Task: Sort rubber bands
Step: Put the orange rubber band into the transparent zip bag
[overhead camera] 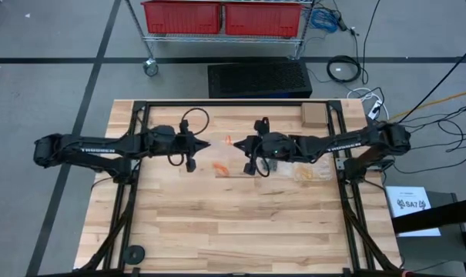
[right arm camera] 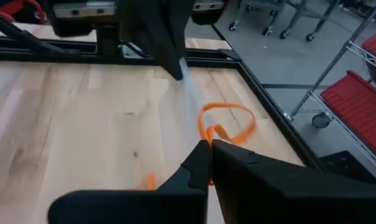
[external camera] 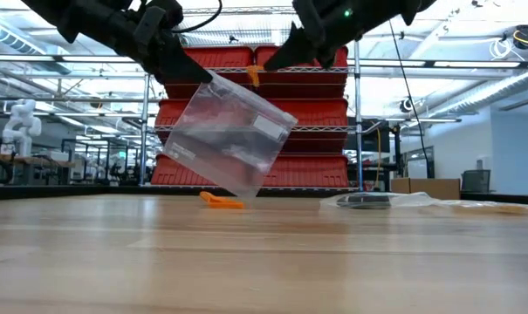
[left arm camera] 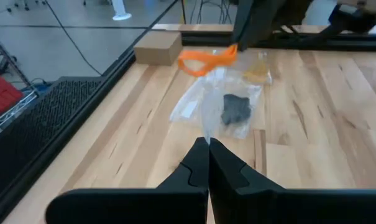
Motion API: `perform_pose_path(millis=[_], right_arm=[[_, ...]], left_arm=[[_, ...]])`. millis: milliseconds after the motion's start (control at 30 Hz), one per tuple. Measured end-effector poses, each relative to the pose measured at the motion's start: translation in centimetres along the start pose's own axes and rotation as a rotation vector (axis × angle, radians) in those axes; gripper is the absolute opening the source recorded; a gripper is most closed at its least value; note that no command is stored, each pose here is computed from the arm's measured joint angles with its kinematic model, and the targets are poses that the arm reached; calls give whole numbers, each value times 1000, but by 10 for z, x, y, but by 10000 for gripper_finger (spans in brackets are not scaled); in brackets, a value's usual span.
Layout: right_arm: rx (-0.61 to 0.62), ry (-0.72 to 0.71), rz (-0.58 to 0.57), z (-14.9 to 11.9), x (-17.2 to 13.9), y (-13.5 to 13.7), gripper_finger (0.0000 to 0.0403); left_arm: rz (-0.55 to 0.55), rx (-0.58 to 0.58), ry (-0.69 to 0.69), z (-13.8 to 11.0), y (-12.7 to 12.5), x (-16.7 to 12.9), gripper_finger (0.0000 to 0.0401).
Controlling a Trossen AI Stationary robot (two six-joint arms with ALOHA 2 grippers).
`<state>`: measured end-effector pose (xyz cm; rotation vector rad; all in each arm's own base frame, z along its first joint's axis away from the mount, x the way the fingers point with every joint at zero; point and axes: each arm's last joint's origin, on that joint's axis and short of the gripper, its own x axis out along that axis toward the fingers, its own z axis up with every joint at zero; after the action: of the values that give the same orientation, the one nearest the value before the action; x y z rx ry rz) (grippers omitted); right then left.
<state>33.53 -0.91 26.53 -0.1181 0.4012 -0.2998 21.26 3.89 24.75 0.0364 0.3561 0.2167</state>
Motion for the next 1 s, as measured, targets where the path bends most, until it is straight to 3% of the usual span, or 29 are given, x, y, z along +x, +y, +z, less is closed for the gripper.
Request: perform_pose_path(millis=[367,633,1000], right_arm=[[-20,29,-2,-6,7,-2,0],[0,39,1,-9,14,-18,0],[33,20,80,-9,17,-24,0]], left_arm=[[-5,-1,-43,4,-1,2,0],[-35,-1,-72,7,-2,1,0],[-36,-1,-74,7,-2,1,0]])
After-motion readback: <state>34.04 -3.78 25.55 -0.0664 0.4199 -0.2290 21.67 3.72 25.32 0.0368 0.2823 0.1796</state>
